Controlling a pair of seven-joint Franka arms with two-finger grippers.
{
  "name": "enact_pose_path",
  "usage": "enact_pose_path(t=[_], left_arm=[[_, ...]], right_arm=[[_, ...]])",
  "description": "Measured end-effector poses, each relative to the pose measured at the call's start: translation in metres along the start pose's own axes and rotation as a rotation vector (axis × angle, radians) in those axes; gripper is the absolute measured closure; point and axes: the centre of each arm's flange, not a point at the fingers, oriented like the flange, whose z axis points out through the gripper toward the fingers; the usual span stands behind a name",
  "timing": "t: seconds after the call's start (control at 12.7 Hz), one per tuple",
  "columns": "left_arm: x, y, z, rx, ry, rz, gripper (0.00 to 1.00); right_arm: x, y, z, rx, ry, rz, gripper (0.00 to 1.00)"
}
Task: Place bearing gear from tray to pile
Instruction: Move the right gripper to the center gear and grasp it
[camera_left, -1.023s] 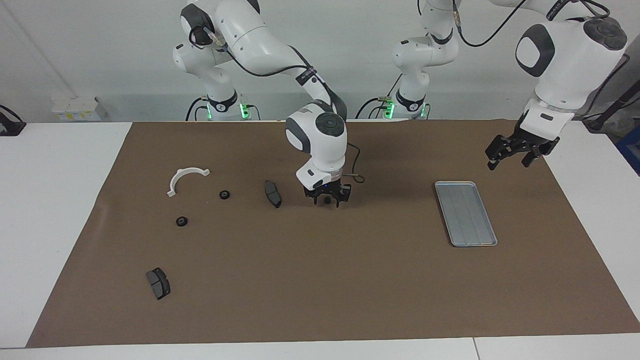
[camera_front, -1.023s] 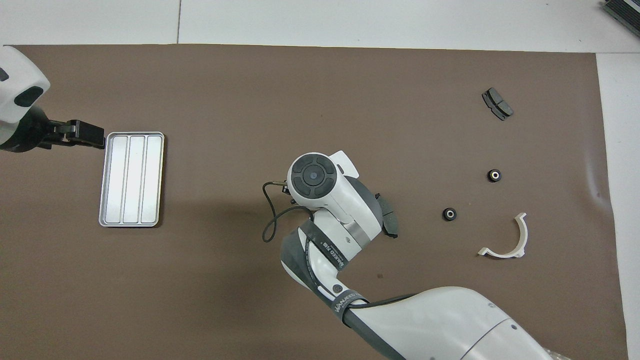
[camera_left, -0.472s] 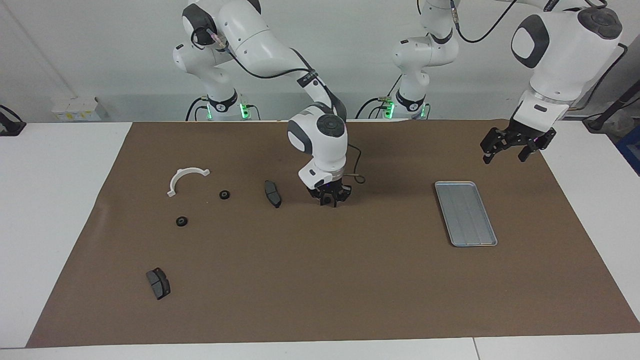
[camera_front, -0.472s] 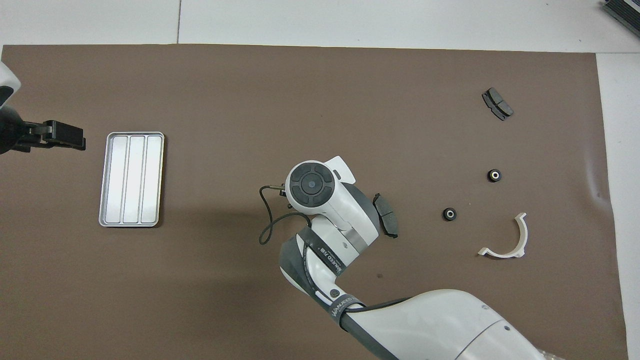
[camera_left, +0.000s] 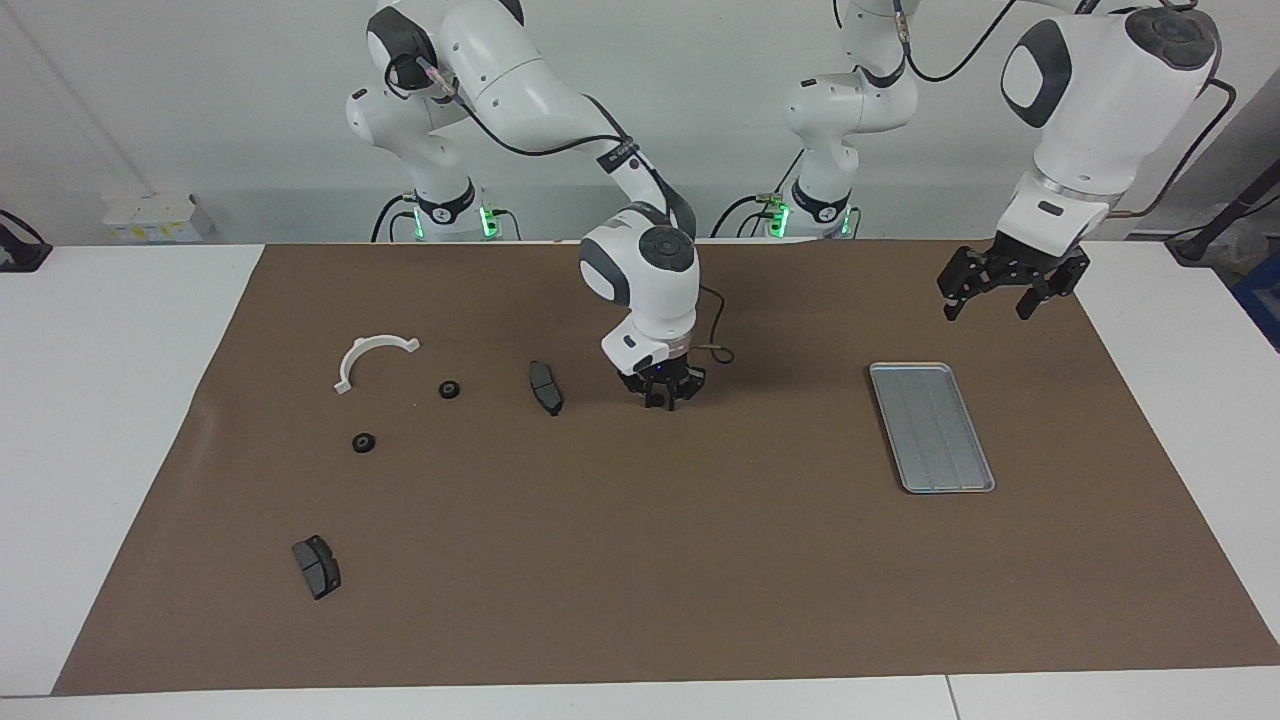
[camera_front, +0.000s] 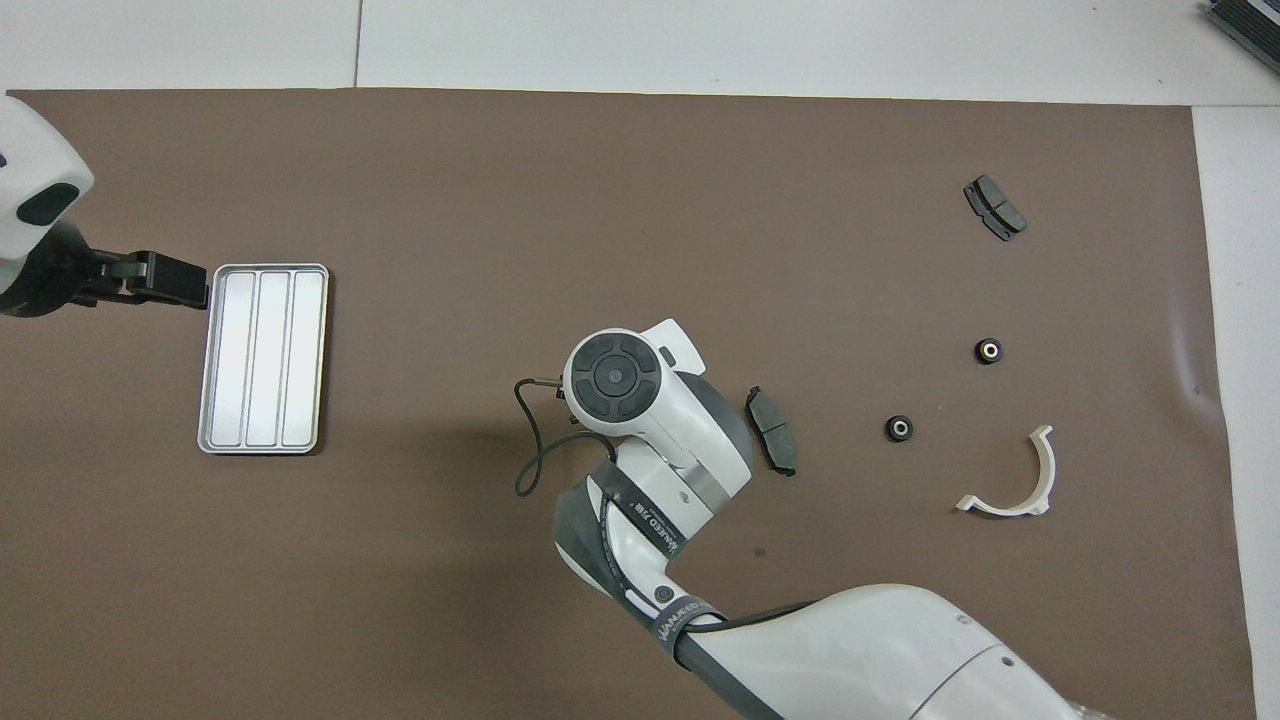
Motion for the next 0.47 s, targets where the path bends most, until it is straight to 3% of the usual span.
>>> enact_pose_path(t=[0.08,0.16,0.47], left_arm=[[-0.001,0.011,-0.001,-0.001,0.0,0.018,0.0],[-0.001,0.017,-0.002,-0.001,0.0,0.028,0.0],[-0.002,0.014,-0.002,-0.001,-0.002,0.023,0.0]], right_arm=[[-0.002,-0.001,0.0,0.0,0.0,-0.001,0.7],[-0.003,-0.002,0.0,0.0,0.0,0.003,0.76],[0.019,0.014,-0.019,0.014,0.028,0.083,0.76]])
